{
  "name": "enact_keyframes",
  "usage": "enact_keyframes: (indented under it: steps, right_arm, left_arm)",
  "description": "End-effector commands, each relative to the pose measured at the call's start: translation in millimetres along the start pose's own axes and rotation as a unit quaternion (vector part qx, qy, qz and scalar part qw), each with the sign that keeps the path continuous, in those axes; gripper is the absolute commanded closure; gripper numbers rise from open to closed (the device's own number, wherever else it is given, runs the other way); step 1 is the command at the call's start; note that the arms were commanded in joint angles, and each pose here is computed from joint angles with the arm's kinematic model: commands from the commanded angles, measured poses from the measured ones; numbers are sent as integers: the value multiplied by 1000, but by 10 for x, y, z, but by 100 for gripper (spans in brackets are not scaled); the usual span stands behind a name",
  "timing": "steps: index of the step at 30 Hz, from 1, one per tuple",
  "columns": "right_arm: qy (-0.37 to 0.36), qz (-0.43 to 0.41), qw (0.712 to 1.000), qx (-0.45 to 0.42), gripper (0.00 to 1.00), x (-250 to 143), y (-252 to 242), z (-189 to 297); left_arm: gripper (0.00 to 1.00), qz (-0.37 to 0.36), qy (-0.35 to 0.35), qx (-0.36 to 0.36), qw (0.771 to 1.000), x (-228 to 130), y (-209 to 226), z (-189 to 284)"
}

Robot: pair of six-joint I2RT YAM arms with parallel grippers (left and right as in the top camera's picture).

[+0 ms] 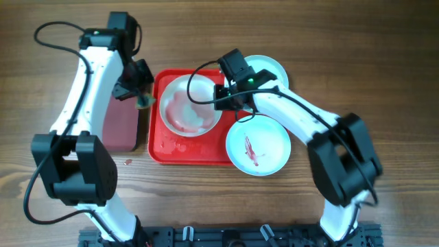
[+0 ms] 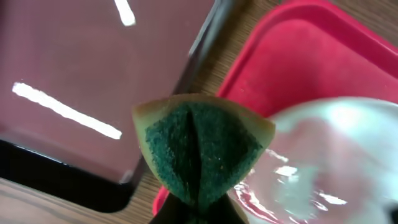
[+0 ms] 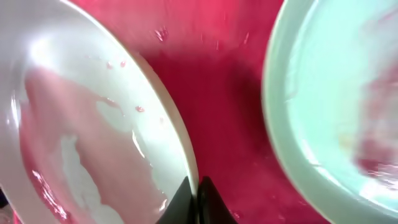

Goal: Clean dirty plates on tray and stack at the side

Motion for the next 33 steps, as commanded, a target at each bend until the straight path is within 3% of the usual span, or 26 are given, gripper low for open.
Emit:
enact_keyframes:
  steps: [1, 4, 10, 18, 21, 25, 30, 33]
  right_arm:
    - [-75, 58, 992, -87, 96, 144, 22, 423]
    - [-107, 102, 975, -164, 96, 149, 83, 560]
    - [-171, 187, 910, -327, 96, 43, 375, 787]
    - [-239, 244, 825, -450, 96, -58, 687, 1110]
    - [-258, 245, 804, -477, 96, -85, 745, 1203]
    - [-272, 234, 804, -475, 96, -60, 776, 1219]
    - [-300, 248, 745, -542, 96, 87, 901, 1471]
    - [-308, 247, 746, -536, 96, 135, 947, 1489]
  left_arm:
    - [96, 18, -16, -21, 999, 148, 166, 161]
    - [96, 25, -11, -27, 999, 210, 260, 159]
    - [96, 35, -10, -26, 999, 243, 325, 149]
    - [96, 35, -8, -24, 999, 235, 327, 132]
    - [96, 35, -8, -24, 999, 235, 327, 132]
    - [96, 35, -8, -24, 999, 235, 327, 132]
    - [96, 35, -8, -24, 999, 235, 327, 132]
    - [96, 35, -8, -24, 999, 235, 327, 132]
Point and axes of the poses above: each gripper's point midway between its finger pads, its own z axis back along the fingers, its own y axis along the line the jaws close on, x = y × z, the point moved 5 cm from there along z, back along the fingers, and after that the axes turned 10 degrees about z, right-handed, at the moved point
